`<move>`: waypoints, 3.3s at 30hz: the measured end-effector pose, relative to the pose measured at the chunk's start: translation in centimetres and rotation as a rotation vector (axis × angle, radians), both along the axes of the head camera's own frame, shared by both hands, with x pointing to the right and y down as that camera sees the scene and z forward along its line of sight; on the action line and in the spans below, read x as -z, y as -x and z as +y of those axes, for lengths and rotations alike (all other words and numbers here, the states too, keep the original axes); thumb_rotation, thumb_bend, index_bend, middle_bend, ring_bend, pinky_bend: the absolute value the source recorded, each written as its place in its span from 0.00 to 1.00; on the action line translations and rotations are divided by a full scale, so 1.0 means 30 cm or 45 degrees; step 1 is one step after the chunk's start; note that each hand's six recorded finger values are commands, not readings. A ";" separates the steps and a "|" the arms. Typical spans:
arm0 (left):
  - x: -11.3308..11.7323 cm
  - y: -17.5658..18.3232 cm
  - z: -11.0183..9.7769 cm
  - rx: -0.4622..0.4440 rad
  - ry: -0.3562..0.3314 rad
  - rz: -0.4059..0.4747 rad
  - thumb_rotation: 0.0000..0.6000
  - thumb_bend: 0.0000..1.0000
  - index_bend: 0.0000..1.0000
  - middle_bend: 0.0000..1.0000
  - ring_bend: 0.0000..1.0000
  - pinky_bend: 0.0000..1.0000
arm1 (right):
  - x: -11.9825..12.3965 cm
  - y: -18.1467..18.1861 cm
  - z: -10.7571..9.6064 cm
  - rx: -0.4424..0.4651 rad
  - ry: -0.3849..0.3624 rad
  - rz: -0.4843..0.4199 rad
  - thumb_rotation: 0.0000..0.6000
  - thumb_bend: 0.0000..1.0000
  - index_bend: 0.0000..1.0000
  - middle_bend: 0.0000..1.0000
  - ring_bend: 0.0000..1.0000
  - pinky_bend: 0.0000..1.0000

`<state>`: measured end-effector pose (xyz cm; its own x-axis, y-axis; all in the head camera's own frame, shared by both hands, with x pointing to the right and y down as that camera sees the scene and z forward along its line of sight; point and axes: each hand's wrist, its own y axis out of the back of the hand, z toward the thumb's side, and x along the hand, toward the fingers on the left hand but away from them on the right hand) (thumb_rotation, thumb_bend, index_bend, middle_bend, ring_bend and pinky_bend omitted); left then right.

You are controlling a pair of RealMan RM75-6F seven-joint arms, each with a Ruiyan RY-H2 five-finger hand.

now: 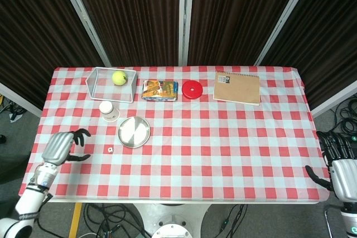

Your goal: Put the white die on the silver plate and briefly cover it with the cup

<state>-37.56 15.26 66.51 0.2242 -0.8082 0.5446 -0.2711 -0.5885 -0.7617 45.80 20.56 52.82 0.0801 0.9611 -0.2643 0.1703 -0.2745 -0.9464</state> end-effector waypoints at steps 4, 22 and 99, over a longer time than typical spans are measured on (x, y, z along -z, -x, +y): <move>-0.091 -0.068 -0.028 -0.047 0.072 0.022 1.00 0.14 0.44 0.71 0.69 0.79 | -0.002 0.005 -0.001 -0.002 -0.008 -0.004 1.00 0.17 0.03 0.13 0.00 0.00; -0.304 -0.149 0.021 0.023 0.300 -0.047 1.00 0.26 0.45 0.87 0.85 0.87 | -0.009 -0.003 -0.005 -0.020 -0.003 -0.006 1.00 0.17 0.03 0.14 0.00 0.00; -0.309 0.026 -0.241 0.534 0.122 0.185 1.00 0.19 0.17 0.21 0.14 0.30 | 0.015 -0.020 0.016 -0.042 -0.016 -0.020 1.00 0.17 0.04 0.13 0.00 0.00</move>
